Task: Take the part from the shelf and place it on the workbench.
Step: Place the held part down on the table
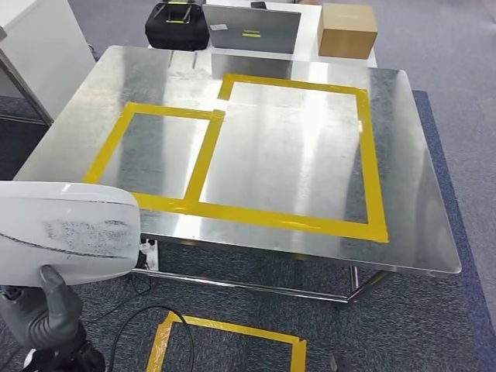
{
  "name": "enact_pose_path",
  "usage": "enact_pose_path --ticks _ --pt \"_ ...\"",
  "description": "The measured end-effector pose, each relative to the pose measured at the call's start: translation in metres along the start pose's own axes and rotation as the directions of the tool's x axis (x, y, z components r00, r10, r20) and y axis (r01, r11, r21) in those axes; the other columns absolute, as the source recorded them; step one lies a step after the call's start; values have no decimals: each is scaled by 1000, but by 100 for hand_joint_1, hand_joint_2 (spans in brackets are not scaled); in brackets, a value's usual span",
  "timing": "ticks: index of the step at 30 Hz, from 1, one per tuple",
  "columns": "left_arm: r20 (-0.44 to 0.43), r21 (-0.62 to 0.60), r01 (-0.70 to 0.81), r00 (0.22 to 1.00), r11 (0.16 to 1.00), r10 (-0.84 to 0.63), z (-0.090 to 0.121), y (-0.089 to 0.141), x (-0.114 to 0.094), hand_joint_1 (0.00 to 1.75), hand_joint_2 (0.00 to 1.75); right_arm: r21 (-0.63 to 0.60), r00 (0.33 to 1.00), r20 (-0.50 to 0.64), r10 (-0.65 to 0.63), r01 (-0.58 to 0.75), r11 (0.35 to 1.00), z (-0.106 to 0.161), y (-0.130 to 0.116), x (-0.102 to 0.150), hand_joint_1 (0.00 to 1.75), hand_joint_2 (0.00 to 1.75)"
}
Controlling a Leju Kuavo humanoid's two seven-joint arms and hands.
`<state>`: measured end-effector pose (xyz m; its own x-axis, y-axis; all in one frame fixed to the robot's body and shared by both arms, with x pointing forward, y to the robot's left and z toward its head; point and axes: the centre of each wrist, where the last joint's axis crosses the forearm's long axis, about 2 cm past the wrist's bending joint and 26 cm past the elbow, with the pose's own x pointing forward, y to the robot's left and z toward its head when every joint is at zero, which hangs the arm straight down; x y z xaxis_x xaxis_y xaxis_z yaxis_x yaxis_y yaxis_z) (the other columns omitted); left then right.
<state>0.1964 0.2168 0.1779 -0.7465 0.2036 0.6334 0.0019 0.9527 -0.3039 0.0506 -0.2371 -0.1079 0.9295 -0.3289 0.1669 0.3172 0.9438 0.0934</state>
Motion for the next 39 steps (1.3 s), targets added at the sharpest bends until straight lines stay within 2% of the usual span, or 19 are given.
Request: enact_pose_path --ticks 4,11,15,18,22,23,26,28,31,34,39 --pt "-5 13 84 996 996 -84 2 3 -2 175 175 -1 1000 -5 -2 2 1000 0 -1 -3 0 0" --pt "-6 8 143 990 990 -143 4 6 -3 175 175 2 1000 -2 -3 3 1000 0 -1 -1 0 0" --pt "19 6 347 937 938 -347 8 15 -6 175 175 7 1000 -4 -3 3 1000 0 -1 -1 0 0" --pt "43 -40 523 852 851 -522 16 28 -12 175 175 11 1000 -4 -5 5 1000 0 -1 -1 0 0" --pt "97 -112 735 677 668 -729 16 47 -20 175 175 14 1000 -9 -7 7 1000 0 -1 -1 0 0" --pt "125 -136 797 603 588 -788 15 52 -23 175 175 15 1000 -11 -6 6 1000 0 -1 0 0 0" --pt "254 -188 944 313 271 -915 4 76 -34 175 175 20 1000 -17 -4 4 1000 0 0 1 0 0" --pt "321 -187 979 139 81 -937 -10 98 -42 175 175 23 1000 -16 -4 4 1000 0 1 2 0 0" --pt "368 -161 978 -68 -135 -927 -36 132 -50 175 175 21 1000 -16 -1 1 1000 0 1 2 0 0" --pt "385 -147 953 -190 -263 -903 -51 158 -51 175 175 16 1000 -19 1 -1 1000 0 0 0 0 0" --pt "357 -134 914 -315 -382 -879 -72 188 -53 175 175 19 1000 -14 4 -3 1000 0 2 3 0 0"
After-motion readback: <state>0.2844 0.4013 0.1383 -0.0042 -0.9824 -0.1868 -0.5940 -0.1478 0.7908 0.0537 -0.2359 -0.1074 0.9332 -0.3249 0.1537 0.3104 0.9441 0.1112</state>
